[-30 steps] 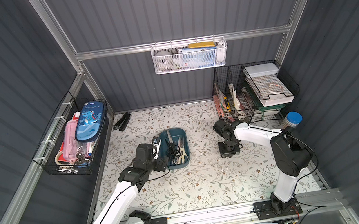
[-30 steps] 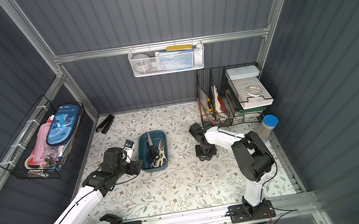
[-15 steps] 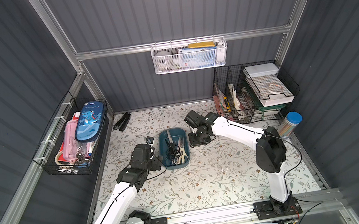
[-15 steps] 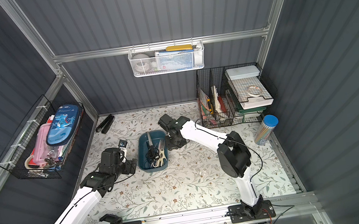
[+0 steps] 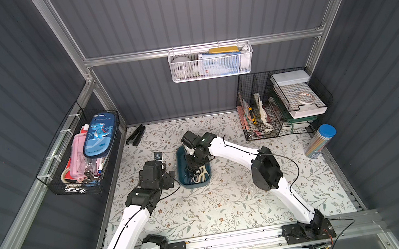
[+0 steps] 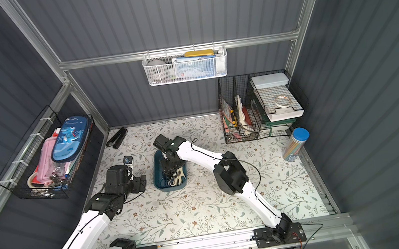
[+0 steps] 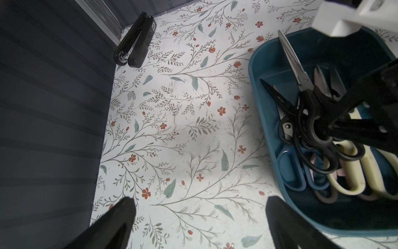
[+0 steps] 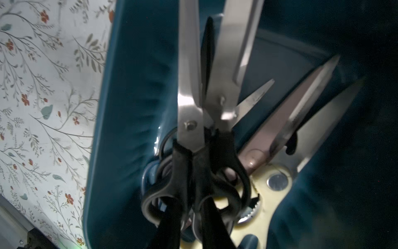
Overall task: Put the scissors into the storage box
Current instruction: Place the scissors in the storage box, then reset both arms
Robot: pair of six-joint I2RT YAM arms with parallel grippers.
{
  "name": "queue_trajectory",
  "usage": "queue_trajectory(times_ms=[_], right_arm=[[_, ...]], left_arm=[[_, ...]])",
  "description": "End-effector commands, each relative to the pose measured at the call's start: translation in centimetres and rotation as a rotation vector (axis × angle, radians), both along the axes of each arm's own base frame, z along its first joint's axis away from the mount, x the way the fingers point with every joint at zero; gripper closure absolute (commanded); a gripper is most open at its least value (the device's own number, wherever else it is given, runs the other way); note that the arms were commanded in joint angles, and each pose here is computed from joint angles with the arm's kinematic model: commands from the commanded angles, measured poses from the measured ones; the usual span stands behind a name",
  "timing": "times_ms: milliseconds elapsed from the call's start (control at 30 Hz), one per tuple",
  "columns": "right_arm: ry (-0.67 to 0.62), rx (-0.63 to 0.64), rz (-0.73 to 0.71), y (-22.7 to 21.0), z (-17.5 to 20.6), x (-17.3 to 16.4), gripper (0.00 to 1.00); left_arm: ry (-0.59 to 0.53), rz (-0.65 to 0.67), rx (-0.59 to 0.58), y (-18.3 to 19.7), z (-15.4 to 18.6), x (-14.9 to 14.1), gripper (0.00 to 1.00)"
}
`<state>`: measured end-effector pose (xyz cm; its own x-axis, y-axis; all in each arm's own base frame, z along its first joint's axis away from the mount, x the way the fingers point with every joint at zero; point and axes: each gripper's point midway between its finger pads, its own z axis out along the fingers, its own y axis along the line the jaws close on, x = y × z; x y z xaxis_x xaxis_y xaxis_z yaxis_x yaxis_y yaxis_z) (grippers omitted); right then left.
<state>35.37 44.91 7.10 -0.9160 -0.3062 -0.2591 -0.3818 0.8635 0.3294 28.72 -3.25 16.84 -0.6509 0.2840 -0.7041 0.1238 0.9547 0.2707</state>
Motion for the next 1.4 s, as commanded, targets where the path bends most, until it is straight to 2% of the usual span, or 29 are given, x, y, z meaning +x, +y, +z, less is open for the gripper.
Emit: queue_trajectory(times_ms=[0, 133, 400, 467, 500, 567, 633, 700, 900, 1100, 1200, 1367], right_arm=[[0.076, 0.002, 0.026, -0.4, -0.2, -1.8, 0.87], [0.150, 0.054, 0.074, 0.2, -0.1, -4.5, 0.86], [0.108, 0.058, 0.068, -0.8, 2.2, -5.3, 0.85], [0.079, 0.047, 0.051, -1.1, 2.4, -4.7, 0.78], [0.072, 0.045, 0.043, -1.1, 2.4, -4.5, 0.69], [0.075, 0.045, 0.029, -1.2, 2.4, -4.0, 0.65], [0.071, 0.050, 0.021, -1.3, 3.0, -3.5, 0.57], [0.023, 0.034, 0.000, -1.9, 3.6, -2.5, 0.51], [-0.057, 0.040, -0.044, -4.8, 6.7, -1.2, 0.43], [-0.335, 0.108, -0.163, -11.2, 11.8, 1.4, 0.34], [-0.536, 0.007, -0.270, -17.3, 13.9, 2.7, 0.32], [-0.922, -0.181, -0.374, -26.9, 16.2, 3.1, 0.32]], left_arm=[[0.001, 0.006, -0.013, 0.0, 0.7, 0.2, 0.01], [0.012, 0.009, -0.012, 0.1, 0.4, 0.3, 0.01], [0.017, 0.012, -0.018, 0.2, 0.3, 0.4, 0.01], [0.016, 0.014, -0.018, 0.3, 0.3, 0.4, 0.01], [0.018, 0.015, -0.020, 0.3, 0.2, 0.4, 0.01], [0.018, 0.017, -0.022, 0.3, 0.3, 0.4, 0.01], [0.015, 0.023, -0.019, 0.5, 0.3, 0.4, 0.00], [0.012, 0.027, -0.023, 0.5, 0.4, 0.4, 0.01], [-0.034, 0.024, -0.049, 0.3, 1.3, 0.3, 0.01], [-0.123, 0.030, -0.117, 0.0, 2.7, 0.4, 0.01], [-0.191, 0.196, -0.156, 1.9, 2.0, 0.7, 0.01], [-0.262, 0.290, -0.141, 3.3, -2.0, 1.5, 0.01]])
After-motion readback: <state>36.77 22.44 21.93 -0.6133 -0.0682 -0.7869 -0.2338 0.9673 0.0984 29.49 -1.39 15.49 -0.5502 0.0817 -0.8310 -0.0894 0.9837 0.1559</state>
